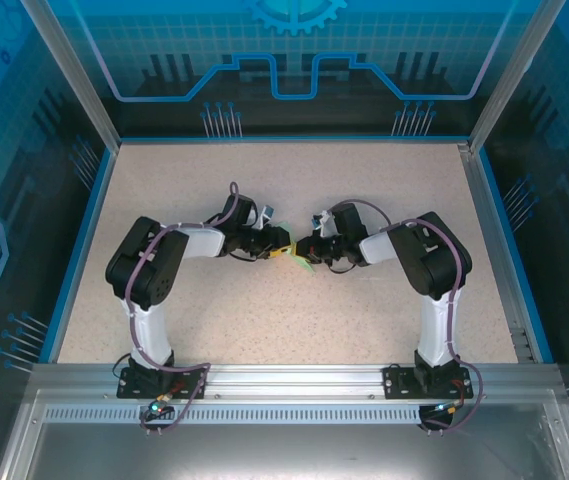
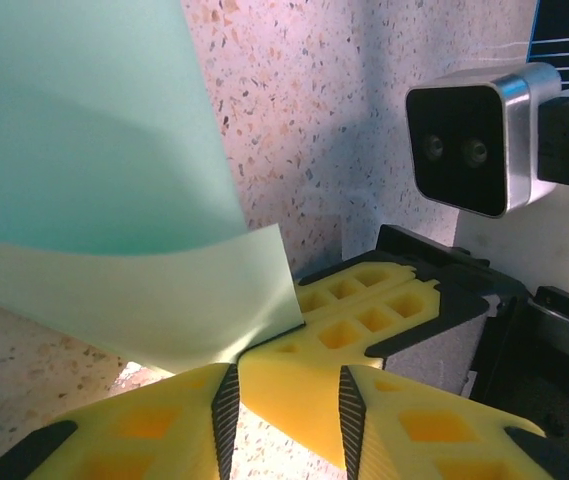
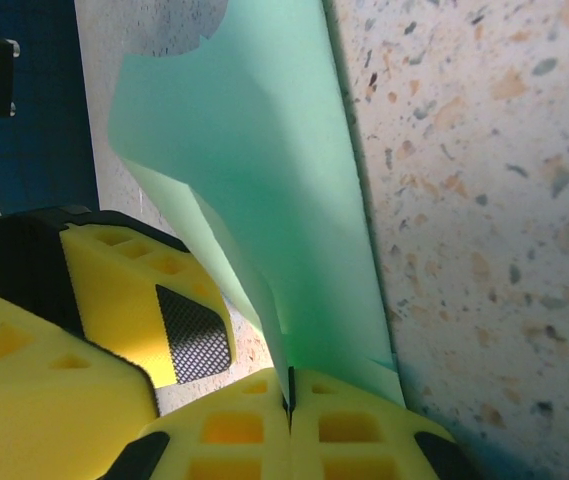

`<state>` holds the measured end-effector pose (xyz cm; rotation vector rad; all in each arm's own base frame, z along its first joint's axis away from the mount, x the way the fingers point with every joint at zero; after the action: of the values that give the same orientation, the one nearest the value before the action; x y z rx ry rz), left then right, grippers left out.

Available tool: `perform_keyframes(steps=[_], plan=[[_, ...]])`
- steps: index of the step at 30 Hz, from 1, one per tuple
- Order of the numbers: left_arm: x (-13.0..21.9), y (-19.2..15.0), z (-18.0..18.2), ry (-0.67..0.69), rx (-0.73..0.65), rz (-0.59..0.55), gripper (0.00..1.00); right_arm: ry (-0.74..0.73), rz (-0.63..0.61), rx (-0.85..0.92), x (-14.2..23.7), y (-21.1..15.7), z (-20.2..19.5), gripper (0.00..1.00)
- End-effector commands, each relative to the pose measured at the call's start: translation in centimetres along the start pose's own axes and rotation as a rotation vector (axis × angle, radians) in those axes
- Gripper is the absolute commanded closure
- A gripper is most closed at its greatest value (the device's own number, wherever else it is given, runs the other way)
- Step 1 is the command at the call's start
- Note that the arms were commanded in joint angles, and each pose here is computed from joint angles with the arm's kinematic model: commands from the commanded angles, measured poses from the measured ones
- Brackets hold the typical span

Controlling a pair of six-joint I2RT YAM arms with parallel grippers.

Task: Fold a paper plane with a square sheet of paper (pick it up from the middle)
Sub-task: Fold the wing for the fifth time at the center of the table.

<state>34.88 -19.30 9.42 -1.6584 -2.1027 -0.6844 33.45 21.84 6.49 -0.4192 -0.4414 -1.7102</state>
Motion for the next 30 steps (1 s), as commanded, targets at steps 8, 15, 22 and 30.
perform_keyframes(steps=[8,15,22,30], plan=[[-1.0,0.8,0.0,0.006,-0.034,-0.007,0.68,-0.053,0.030,-0.079,-0.2,0.1,-2.1,1.00],[-1.2,0.9,0.4,0.034,-0.021,-0.007,0.69,-0.060,0.034,-0.090,-0.2,0.1,-2.2,0.96],[-1.3,0.8,0.8,0.059,-0.006,-0.003,0.72,-0.055,0.034,-0.096,0.0,0.1,-2.2,0.93],[-1.4,0.9,1.1,0.083,-0.001,-0.015,0.78,-0.054,0.032,-0.098,0.1,0.1,-2.3,0.92]])
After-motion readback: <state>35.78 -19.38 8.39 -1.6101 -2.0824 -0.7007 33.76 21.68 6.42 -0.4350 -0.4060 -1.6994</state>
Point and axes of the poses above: each hand's point on the last joint's axis, 136 mm out from that joint toward the fingers, its own x axis back along the fingers, its own z axis along the line the jaws close on, y = z × x, the point moved 9 cm from there along x, back along the fingers, and after that the axes turned 3 degrees about -x, right-handed, at the moved point
